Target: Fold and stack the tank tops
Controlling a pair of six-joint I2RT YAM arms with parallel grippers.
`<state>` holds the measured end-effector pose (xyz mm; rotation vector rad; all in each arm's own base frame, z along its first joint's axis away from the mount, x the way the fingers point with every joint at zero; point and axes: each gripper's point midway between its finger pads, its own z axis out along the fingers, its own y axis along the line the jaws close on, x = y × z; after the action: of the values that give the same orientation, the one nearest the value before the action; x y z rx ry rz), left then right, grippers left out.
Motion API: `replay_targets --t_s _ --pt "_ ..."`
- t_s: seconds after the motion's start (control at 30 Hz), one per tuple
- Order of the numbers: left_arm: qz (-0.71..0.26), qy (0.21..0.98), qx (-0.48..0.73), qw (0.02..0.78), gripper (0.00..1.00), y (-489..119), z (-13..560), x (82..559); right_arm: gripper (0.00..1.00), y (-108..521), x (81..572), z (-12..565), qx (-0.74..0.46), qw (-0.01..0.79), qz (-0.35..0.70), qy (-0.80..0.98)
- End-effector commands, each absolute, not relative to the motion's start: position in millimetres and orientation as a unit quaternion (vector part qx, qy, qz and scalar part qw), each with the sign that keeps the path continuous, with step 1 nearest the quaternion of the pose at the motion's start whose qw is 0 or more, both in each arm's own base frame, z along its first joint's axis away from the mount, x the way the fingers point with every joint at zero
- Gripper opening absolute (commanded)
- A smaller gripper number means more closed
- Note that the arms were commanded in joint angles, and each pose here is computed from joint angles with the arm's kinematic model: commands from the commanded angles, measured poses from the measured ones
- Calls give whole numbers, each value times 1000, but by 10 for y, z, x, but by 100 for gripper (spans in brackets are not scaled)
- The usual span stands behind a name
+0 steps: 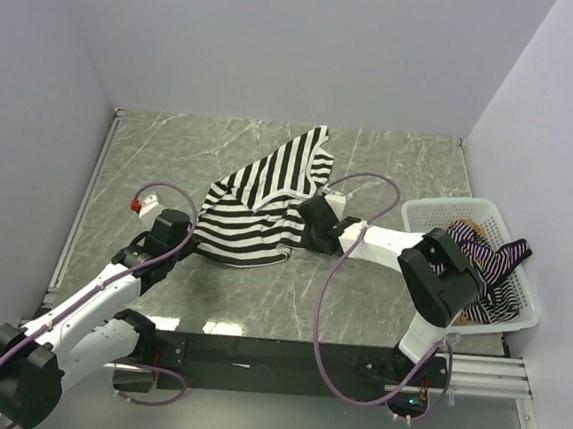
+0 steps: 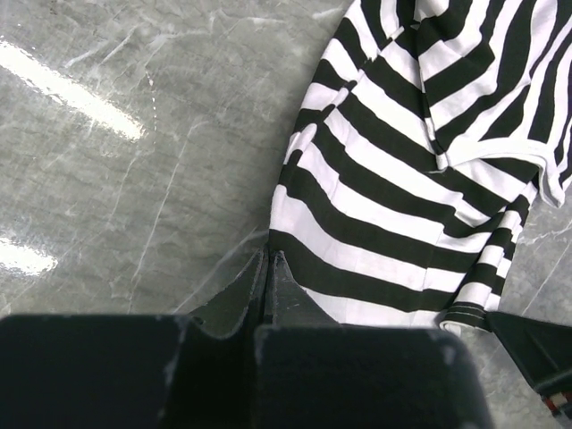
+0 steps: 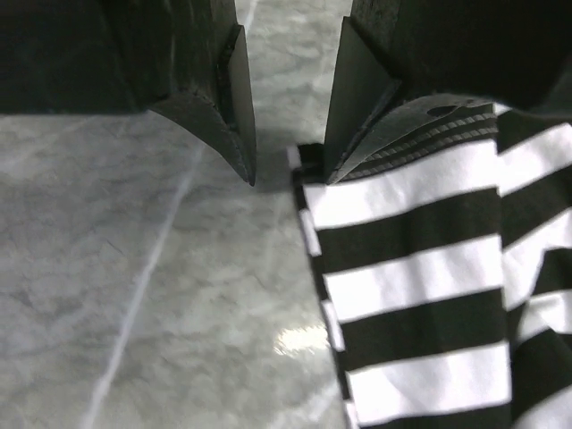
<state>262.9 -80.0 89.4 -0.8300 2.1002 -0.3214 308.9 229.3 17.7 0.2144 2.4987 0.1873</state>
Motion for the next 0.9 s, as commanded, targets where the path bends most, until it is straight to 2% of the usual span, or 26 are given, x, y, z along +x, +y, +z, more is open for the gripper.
replay_targets --t_s 0.0,0.2,0.27,0.3,0.33,0.37,0.47,0.57,0.63,0.87 --pt "-146 828 -323 435 0 -840 1041 2709 43 2338 3161 166 76 316 40 945" --pt "-150 826 -322 437 1 -846 1063 2711 38 2288 3075 37 56 305 -3 951" --pt "-152 827 -321 436 0 -857 1076 2715 31 2239 3045 18 55 301 -11 952" --pt "-153 826 -321 437 0 -861 1090 2718 24 2213 3029 14 53 300 -16 952" --pt "-156 826 -318 438 0 -871 1112 2724 8 2176 3023 52 54 303 -20 951" --pt "-158 826 -316 439 0 -878 1132 2728 3 2141 2995 81 52 301 -24 952" --pt "-172 824 -302 447 0 -926 1290 2749 0 2048 2986 388 52 323 -20 945" --pt "-190 814 -293 464 0 -953 1595 2768 0 1966 3039 1073 64 377 13 924" --pt "-205 803 -287 481 0 -964 1898 2777 0 1923 3086 1795 80 436 59 894" --pt "-300 722 -270 562 1 -958 3357 2600 0 1544 2810 3962 103 585 174 786"
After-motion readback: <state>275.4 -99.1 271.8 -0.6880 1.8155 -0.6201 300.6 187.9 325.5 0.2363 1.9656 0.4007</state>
